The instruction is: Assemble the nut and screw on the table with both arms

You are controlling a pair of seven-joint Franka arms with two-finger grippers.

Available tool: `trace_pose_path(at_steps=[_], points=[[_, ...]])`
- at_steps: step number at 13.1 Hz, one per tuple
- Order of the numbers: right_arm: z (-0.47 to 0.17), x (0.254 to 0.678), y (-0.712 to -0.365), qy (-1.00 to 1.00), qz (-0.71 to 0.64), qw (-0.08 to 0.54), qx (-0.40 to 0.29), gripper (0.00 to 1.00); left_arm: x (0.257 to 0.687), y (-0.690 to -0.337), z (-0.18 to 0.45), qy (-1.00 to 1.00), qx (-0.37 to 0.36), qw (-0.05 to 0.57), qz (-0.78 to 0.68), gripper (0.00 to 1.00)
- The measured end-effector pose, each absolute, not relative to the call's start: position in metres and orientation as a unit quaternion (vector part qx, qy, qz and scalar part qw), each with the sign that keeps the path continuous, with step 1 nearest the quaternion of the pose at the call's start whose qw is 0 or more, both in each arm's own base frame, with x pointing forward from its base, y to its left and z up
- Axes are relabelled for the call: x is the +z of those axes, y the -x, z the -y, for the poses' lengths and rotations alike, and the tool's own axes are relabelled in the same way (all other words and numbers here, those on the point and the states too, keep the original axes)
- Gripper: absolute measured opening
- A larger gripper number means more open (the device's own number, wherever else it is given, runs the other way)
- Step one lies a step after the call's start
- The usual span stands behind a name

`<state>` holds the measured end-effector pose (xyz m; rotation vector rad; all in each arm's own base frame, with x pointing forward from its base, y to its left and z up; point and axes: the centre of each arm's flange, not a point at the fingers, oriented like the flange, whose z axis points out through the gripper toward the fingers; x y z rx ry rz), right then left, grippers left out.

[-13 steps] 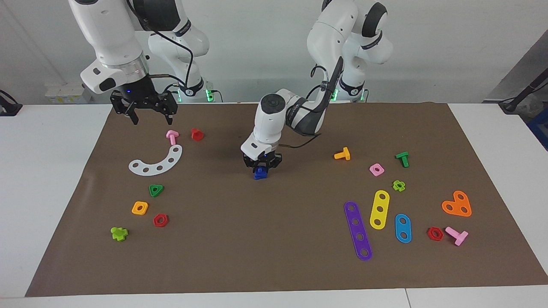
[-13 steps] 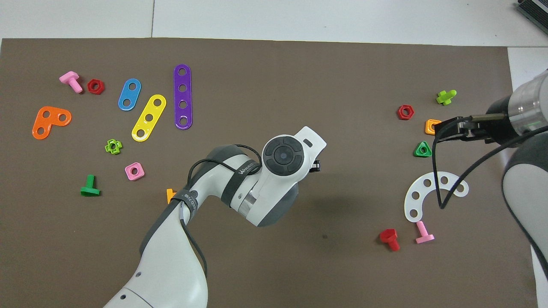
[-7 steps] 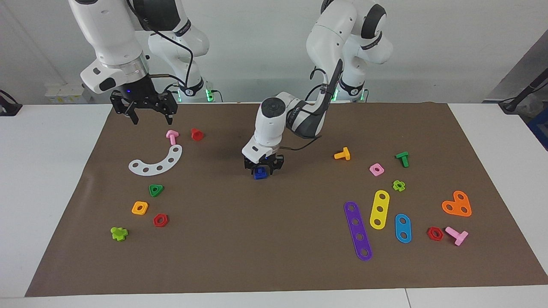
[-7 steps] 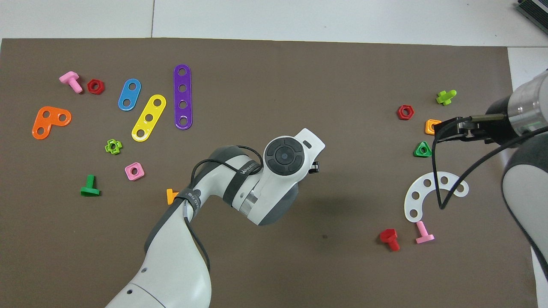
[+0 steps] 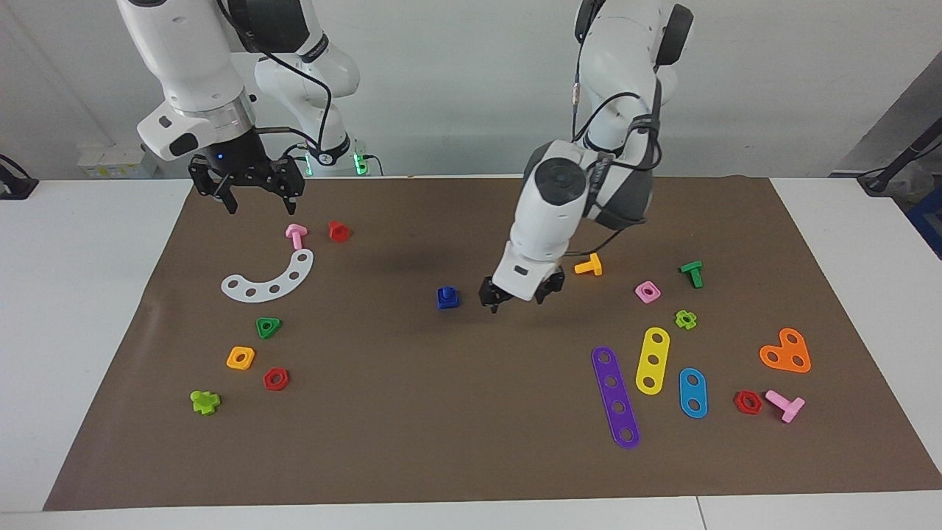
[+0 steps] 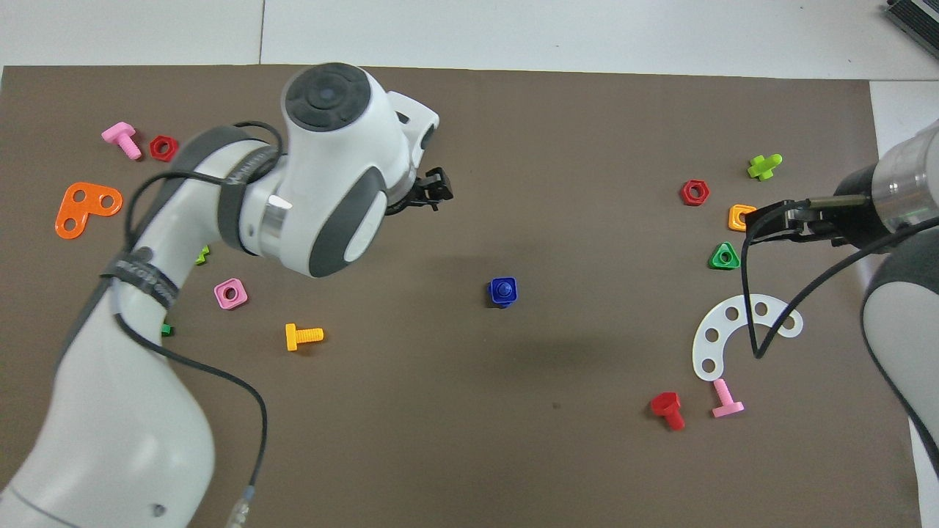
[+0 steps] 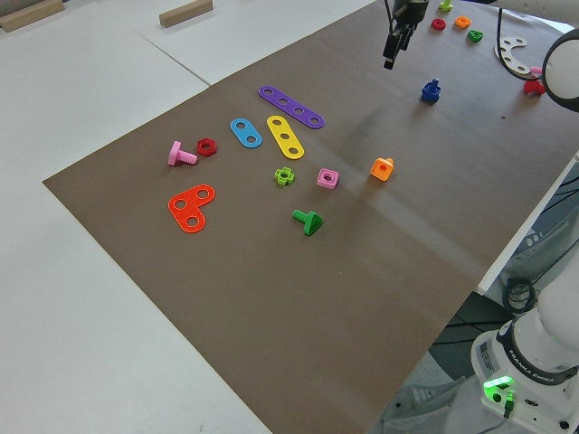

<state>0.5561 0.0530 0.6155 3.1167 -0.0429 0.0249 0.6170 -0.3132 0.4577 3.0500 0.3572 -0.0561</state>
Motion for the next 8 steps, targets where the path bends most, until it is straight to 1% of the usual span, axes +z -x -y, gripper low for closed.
trace_pose_path(at_steps=[2, 3, 4, 6, 8], points=[[-0.053, 0.616, -0.556, -1.000, 0.014, 0.012, 0.008, 1.00, 0.488, -0.620, 0.225, -0.990, -0.024, -0.018, -0.135, 1.00], [-0.053, 0.616, -0.556, -1.000, 0.013, 0.012, 0.008, 1.00, 0.493, -0.614, 0.184, -0.990, -0.032, -0.046, -0.127, 1.00], [-0.053, 0.616, -0.556, -1.000, 0.013, 0.012, 0.008, 1.00, 0.495, -0.606, 0.147, -0.990, -0.045, -0.060, -0.117, 1.00], [-0.053, 0.616, -0.556, -1.000, 0.011, 0.012, 0.008, 1.00, 0.499, -0.593, 0.088, -0.991, -0.059, -0.062, -0.106, 1.00], [-0.054, 0.616, -0.556, -1.000, 0.010, 0.012, 0.009, 1.00, 0.521, -0.582, 0.047, -0.994, -0.050, -0.053, -0.080, 1.00]])
